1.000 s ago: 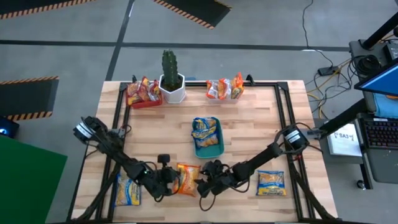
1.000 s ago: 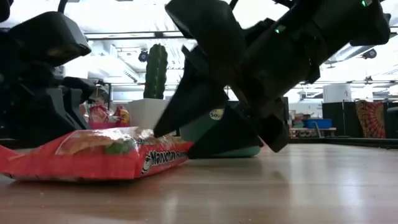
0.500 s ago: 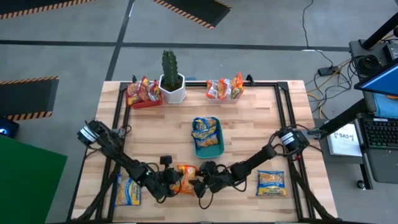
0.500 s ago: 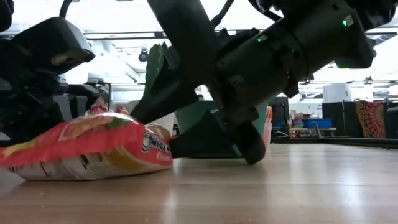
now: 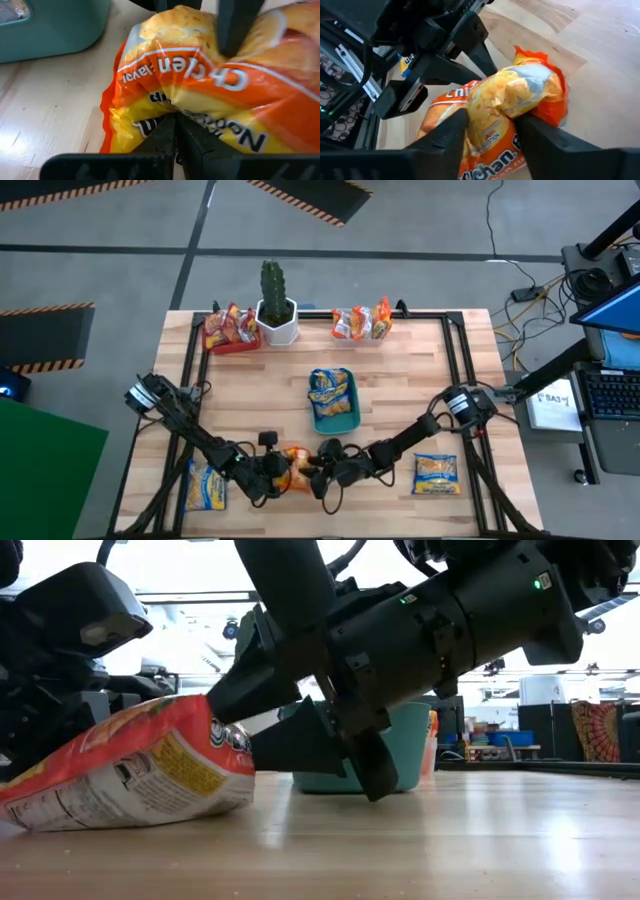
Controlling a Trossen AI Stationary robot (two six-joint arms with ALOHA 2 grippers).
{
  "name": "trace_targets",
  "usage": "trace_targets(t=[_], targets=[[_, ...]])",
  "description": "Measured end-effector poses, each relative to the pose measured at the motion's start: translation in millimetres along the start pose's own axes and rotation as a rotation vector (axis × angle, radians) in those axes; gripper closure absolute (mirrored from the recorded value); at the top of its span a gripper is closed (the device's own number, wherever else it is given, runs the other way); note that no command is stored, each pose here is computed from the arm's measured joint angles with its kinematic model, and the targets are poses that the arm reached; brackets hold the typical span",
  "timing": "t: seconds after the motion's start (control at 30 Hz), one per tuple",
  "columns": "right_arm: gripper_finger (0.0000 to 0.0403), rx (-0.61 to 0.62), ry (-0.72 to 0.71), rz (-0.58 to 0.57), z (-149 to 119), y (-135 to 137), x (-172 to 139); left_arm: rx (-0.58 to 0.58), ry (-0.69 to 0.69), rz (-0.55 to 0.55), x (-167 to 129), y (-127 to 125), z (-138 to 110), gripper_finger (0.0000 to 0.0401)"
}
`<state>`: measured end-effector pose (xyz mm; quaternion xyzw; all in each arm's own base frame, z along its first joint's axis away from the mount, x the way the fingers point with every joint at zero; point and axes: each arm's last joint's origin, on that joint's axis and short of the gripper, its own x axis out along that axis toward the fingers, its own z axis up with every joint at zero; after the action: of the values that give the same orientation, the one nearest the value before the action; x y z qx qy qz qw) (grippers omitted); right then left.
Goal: Sort Maruchan noodles
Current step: Put the orange noodle pack into the transparent bin
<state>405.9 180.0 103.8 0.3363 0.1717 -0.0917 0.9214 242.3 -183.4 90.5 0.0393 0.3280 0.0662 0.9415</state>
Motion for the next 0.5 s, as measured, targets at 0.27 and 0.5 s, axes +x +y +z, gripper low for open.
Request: trace_targets(t=[0.27,0.5], targets=[[0.0383,-0.077,-0.005,0.0,1.0,0.5,-0.2,0.01,-0.026,0.018,-4.6,0.7,5.0,0.0401],[0.0393,-0.127,-0.008,0.011,6.6,5.1,-3.9,0.062,-0.056,0.002,-25.8,6.4,22.6,0.0401]])
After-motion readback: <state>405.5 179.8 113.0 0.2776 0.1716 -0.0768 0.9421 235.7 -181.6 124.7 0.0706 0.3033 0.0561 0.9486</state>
